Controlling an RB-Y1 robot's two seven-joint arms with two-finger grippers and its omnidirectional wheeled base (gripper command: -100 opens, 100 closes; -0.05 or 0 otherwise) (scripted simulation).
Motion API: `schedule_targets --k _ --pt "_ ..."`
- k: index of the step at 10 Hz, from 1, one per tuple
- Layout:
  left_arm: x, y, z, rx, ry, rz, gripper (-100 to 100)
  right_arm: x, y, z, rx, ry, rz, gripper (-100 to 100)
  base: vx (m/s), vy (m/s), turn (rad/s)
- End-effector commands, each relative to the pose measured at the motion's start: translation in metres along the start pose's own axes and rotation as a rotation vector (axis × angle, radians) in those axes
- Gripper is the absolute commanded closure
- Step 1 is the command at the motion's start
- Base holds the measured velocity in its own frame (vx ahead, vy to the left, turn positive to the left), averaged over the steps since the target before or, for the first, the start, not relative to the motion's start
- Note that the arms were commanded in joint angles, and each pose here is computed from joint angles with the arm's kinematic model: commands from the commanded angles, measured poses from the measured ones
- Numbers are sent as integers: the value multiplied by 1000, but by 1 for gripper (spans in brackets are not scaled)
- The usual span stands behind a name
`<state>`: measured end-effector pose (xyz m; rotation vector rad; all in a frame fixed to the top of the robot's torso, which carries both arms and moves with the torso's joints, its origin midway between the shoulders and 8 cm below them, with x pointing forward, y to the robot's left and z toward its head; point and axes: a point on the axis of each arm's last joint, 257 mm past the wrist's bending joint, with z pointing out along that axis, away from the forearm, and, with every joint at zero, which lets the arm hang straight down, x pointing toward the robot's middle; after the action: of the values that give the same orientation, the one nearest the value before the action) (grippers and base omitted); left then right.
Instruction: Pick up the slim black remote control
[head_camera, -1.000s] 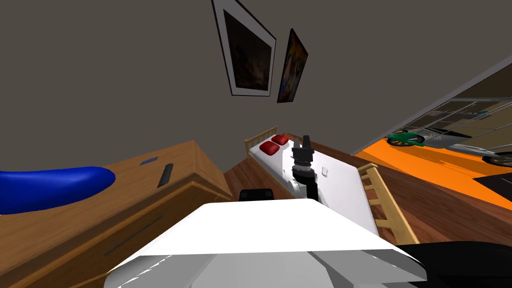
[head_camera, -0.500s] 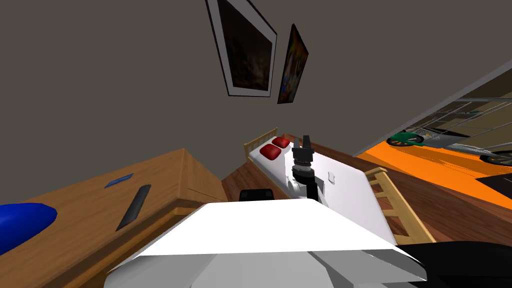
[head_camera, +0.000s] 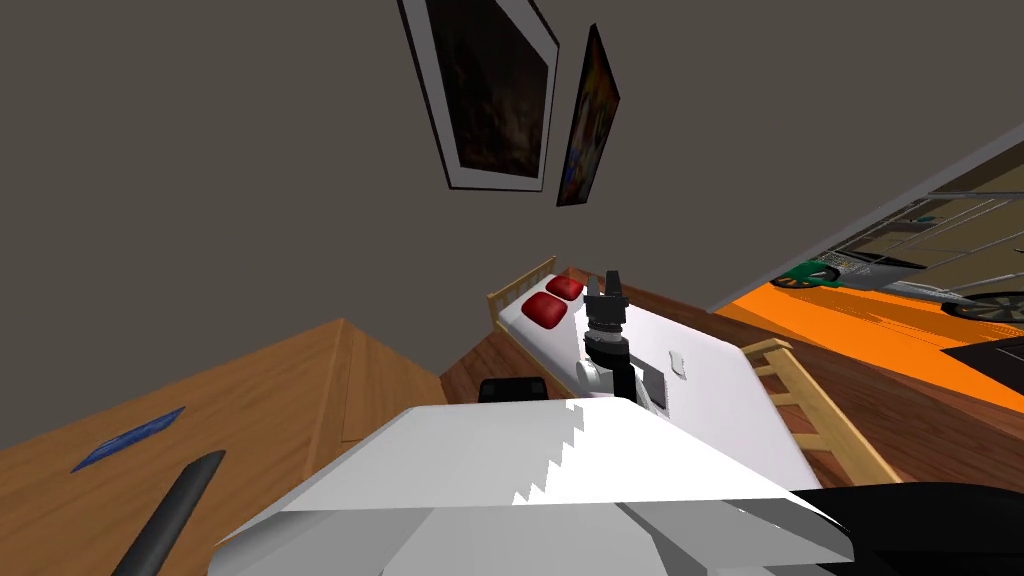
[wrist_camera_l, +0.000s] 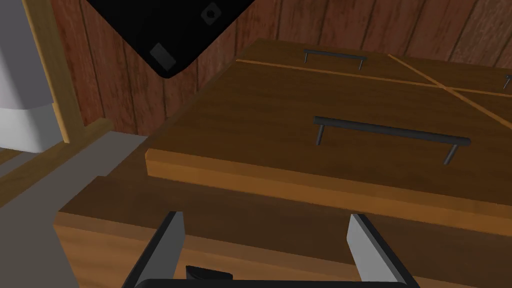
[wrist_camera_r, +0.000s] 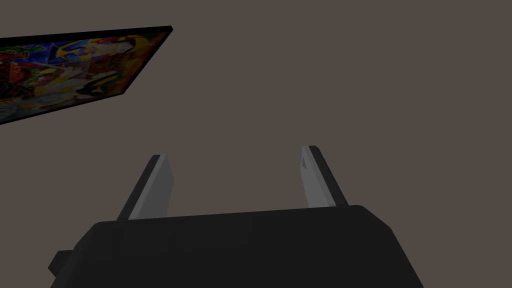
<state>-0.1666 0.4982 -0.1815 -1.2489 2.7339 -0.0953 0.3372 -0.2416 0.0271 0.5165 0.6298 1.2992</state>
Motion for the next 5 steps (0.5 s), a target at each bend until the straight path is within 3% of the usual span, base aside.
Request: schedule_targets --k 1,3,4,5 --pt "3 4 0 -30 37 53 -100 0 0 0 0 0 0 0 255 95 -100" --pt "9 8 0 -57 81 103 -100 0 0 0 0 0 0 0 274 138 -84" --pt "12 10 -1 -66 98 117 -100 0 0 0 0 0 0 0 204 137 -65" --pt "10 9 -1 -59 87 106 -100 0 0 0 0 0 0 0 89 64 -20"
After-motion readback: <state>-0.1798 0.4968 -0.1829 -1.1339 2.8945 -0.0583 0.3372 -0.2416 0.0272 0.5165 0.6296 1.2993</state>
